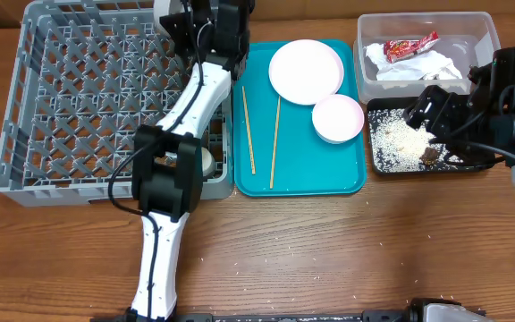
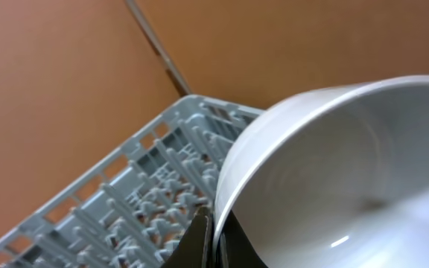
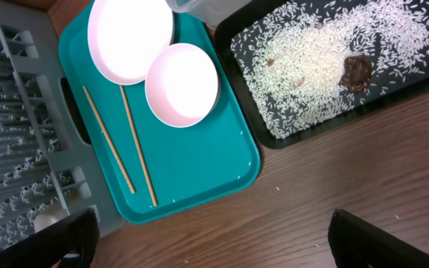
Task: Sort waste into correct bins and load items into the dishwasher
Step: 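Carry the grey bowl left and set it upright in the dish rack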
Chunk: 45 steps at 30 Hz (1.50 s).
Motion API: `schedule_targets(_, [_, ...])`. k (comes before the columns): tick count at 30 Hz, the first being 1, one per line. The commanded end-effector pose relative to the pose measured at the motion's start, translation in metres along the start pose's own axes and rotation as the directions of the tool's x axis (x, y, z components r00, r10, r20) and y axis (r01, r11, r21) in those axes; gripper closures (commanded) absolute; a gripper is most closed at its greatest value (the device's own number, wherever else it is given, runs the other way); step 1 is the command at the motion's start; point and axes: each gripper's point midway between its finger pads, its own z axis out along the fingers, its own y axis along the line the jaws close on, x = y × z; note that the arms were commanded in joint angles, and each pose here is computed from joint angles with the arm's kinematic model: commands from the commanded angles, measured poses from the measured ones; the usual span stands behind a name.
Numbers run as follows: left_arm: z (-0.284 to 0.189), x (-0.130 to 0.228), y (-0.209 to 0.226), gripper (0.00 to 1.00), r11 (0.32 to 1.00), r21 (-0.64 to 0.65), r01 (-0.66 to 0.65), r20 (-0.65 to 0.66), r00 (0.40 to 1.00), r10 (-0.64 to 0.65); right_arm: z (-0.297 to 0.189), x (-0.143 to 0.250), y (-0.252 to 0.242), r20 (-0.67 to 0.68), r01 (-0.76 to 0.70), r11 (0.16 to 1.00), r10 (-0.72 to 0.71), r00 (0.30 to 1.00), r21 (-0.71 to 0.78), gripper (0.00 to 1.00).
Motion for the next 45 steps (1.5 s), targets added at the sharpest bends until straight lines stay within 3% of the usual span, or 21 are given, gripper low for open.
schedule_targets(1, [0.007,0.010,-0.019,0.96,0.998,0.050,-0.043,0.008,0.999,0.043,-0.004,-0.004,0.001,0.022,0.007,1.000,-0.007,1.000,0.002,0.00])
schedule_targets(9, [0.007,0.003,-0.026,0.96,0.997,0.081,0.014,0.028,0.999,-0.017,-0.004,-0.004,0.001,0.022,0.007,1.000,-0.007,1.000,0.002,0.00])
schedule_targets(15, [0.008,0.013,-0.028,0.96,0.994,0.096,-0.049,0.006,0.999,0.049,-0.004,-0.004,0.001,0.022,0.007,1.000,-0.007,1.000,0.002,0.00])
schedule_targets(39, [0.023,0.012,-0.014,0.96,0.999,0.045,-0.026,0.001,1.000,0.026,-0.004,-0.004,0.001,0.022,0.007,1.000,-0.007,1.000,0.002,0.00])
schedule_targets(45, [0.020,0.018,-0.018,0.96,0.995,0.061,-0.075,-0.012,0.997,0.075,-0.004,-0.004,0.001,0.022,0.007,1.000,-0.007,1.000,0.002,0.00])
